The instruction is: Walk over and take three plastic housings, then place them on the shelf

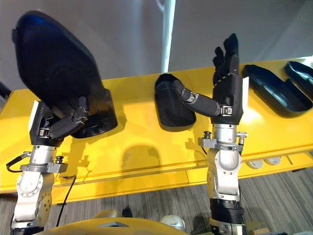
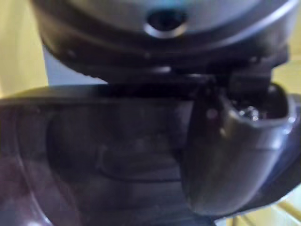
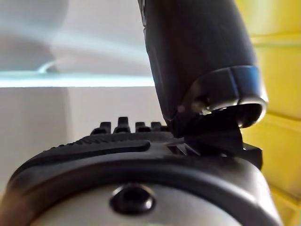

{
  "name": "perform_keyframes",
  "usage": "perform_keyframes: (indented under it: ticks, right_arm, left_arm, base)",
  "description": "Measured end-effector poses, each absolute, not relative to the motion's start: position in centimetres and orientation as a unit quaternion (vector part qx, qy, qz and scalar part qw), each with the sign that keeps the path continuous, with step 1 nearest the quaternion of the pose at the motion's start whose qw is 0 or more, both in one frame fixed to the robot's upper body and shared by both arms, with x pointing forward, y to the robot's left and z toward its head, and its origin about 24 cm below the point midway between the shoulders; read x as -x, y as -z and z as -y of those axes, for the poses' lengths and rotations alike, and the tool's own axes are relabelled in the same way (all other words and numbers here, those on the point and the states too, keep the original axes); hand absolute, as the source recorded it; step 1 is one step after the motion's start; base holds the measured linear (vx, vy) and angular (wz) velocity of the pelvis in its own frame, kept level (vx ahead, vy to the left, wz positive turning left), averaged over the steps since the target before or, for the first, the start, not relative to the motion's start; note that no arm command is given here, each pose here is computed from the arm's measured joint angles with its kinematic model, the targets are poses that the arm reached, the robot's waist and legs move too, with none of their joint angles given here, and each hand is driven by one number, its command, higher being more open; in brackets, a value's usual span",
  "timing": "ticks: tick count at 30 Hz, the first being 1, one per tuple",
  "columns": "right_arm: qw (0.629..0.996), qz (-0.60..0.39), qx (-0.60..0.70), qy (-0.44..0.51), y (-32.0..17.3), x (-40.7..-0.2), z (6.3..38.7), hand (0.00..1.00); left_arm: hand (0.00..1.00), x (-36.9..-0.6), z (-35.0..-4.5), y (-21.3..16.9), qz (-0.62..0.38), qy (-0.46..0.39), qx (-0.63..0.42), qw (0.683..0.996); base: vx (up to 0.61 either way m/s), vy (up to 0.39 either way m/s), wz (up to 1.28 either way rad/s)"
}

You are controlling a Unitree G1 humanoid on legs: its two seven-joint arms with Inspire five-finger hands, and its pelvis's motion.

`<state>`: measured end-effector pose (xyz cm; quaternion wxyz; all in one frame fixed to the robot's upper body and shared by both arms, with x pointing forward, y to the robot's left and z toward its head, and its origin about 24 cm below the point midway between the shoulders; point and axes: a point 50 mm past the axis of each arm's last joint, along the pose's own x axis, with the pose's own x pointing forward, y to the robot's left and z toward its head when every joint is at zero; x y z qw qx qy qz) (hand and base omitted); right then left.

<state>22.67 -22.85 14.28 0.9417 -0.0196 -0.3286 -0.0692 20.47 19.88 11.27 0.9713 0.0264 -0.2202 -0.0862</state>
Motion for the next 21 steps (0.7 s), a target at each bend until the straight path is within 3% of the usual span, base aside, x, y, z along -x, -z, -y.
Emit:
perform_keyframes:
  ticks: [12, 21]
  right_arm:
    - [0.957, 0.288, 0.0, 0.04, -12.8, -21.3, 22.9, 1.0]
    - [0.95, 0.311, 0.007, -0.014, -15.0, -23.5, 21.5, 1.0]
  left_arm:
    - [0.0, -23.4, -20.3, -10.8, 0.114, 0.144, 0.04, 0.982]
    - [0.0, -27.9, -20.3, -9.0, 0.049, 0.074, 0.143, 0.986]
  base:
    - [-0.04, 0.077, -0.09]
    - [0.01, -0.01, 0.09]
